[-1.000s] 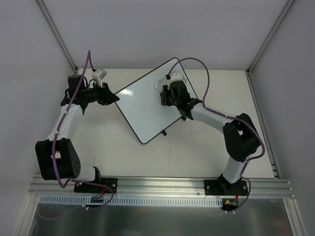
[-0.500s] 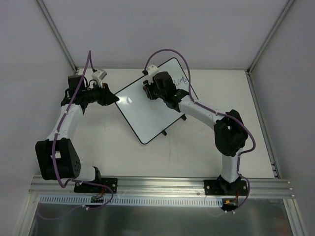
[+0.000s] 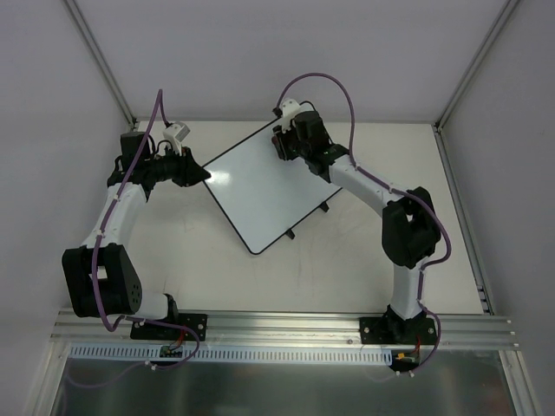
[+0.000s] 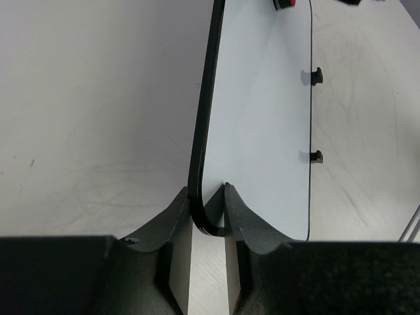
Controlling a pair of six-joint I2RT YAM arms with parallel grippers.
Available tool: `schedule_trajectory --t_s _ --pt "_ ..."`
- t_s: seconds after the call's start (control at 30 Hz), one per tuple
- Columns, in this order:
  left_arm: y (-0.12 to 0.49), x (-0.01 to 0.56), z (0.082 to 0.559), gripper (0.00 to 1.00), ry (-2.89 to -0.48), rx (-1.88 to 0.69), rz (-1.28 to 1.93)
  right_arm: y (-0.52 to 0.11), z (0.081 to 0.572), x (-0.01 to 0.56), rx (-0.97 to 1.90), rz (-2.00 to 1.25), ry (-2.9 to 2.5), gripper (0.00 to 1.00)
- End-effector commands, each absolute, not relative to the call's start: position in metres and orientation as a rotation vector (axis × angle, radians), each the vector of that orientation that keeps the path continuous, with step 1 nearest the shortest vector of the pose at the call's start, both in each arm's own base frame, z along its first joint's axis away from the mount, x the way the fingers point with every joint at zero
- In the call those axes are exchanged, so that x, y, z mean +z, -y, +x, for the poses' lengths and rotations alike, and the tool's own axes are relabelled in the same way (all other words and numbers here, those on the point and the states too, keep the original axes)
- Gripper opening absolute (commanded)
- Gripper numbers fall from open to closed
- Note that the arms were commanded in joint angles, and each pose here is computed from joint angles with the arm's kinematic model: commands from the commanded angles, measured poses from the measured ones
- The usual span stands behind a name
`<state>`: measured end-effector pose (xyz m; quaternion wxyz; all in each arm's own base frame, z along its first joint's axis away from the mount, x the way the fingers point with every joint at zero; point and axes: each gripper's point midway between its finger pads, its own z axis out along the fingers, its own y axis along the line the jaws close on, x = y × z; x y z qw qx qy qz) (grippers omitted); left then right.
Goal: Erase the whiteboard
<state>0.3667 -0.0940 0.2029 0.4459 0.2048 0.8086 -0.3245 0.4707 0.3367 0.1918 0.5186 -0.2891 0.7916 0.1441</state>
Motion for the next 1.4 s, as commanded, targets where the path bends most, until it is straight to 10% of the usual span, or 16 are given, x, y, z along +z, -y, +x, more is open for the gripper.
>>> schedule_trajectory --t_s 0.0,0.33,1.07,1.37 --pt "0.116 0.211 0.353 0.0 -1.93 -0.84 0.686 -0.298 0.508 0.194 0.267 -0.602 -1.912 0.0" --pt "0.115 0.209 0.351 0.0 -1.938 -0.82 0.697 -0.258 0.544 0.187 0.267 -0.455 -1.954 0.0" --pt "0.121 0.205 0.353 0.0 -1.958 -0.824 0.707 -0.429 0.432 0.187 0.643 -0.872 -1.845 0.0" --pt "0.119 0.208 0.353 0.0 -1.953 -0.808 0.709 -0.375 0.47 0.184 0.497 -0.655 -1.927 0.0"
